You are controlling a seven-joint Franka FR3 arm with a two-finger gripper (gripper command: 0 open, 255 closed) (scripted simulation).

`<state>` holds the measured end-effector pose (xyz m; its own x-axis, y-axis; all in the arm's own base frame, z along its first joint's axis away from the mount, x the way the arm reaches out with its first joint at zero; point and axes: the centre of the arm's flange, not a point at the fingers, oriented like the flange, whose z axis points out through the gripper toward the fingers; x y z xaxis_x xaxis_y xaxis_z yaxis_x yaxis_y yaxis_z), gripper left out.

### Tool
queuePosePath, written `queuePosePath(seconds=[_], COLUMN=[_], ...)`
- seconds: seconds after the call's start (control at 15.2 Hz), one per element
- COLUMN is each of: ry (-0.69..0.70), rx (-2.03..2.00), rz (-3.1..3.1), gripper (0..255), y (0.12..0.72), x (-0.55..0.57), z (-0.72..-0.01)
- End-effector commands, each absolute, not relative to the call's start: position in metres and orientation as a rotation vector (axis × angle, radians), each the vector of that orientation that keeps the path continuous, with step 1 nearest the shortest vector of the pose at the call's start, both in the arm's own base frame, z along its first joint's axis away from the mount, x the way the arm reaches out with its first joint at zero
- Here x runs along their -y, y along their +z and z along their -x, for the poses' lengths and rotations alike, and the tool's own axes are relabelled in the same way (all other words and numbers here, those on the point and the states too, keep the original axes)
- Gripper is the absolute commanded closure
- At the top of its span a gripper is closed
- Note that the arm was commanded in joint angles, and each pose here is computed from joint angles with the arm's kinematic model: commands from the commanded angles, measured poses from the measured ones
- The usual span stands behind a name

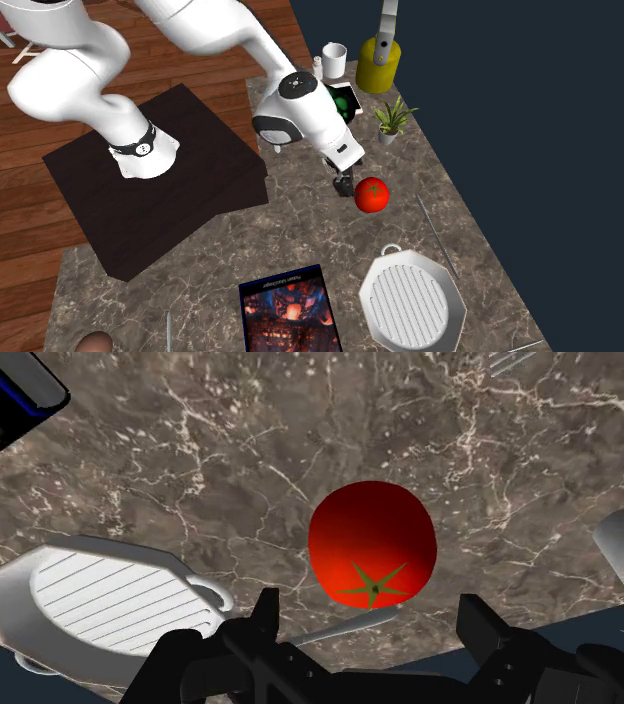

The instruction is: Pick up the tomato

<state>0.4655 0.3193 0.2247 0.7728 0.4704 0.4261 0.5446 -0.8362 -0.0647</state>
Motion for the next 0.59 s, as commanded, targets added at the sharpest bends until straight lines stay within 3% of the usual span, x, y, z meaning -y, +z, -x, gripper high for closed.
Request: queuePosePath(seconds=[0.0, 0.53], ry=[-0.631, -0.643], rx=[0.826, 0.833], rz=[2.755, 2.746], gripper=[0, 0], y=[0.211, 0.171], x=[-0.340, -0.347], z=[-0.473, -0.475])
